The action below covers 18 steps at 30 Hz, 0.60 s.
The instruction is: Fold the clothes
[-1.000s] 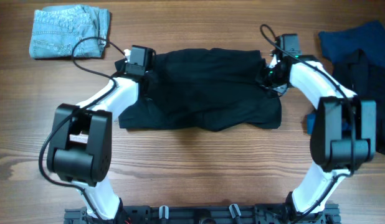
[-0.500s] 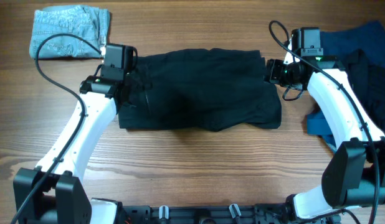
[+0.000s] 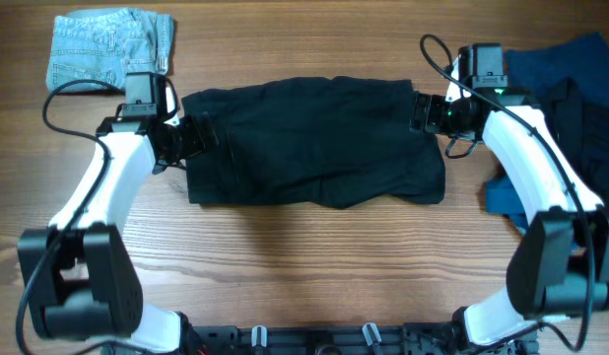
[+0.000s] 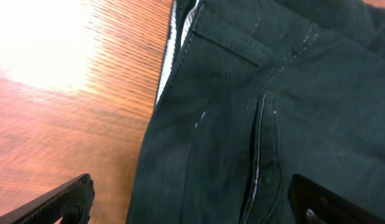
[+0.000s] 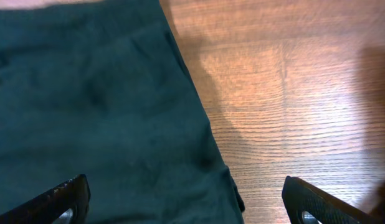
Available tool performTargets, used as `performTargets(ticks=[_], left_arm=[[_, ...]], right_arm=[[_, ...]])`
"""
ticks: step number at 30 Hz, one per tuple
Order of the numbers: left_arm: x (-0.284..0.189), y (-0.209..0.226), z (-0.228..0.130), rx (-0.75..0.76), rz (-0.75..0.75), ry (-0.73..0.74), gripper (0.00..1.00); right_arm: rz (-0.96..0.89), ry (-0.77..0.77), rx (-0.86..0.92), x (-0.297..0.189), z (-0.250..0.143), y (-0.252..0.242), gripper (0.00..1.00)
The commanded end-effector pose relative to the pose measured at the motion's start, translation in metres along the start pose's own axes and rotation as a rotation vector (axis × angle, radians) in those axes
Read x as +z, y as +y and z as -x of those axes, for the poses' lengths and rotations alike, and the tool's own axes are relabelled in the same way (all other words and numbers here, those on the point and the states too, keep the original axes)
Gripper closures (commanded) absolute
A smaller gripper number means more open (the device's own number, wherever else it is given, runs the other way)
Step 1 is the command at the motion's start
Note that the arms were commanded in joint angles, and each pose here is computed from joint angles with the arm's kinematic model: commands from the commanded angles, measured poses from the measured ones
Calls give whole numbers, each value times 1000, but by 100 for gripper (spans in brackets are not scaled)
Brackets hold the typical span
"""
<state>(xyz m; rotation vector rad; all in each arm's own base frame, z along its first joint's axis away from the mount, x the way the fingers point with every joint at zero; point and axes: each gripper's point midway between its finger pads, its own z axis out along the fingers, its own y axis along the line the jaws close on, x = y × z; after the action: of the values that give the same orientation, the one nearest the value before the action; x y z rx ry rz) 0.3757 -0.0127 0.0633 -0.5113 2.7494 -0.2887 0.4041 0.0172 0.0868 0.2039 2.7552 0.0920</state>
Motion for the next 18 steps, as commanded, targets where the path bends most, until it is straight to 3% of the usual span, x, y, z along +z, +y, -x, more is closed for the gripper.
performTargets(ticks=[1,18], left_arm=[[23,-5,-12,43,-108,85,0],[72,7,-32,68,-99,190,1]], right_arm=[[-28,70,-29,28,-14,-5,0],[-28,157,-31,61,-32,-7,0]])
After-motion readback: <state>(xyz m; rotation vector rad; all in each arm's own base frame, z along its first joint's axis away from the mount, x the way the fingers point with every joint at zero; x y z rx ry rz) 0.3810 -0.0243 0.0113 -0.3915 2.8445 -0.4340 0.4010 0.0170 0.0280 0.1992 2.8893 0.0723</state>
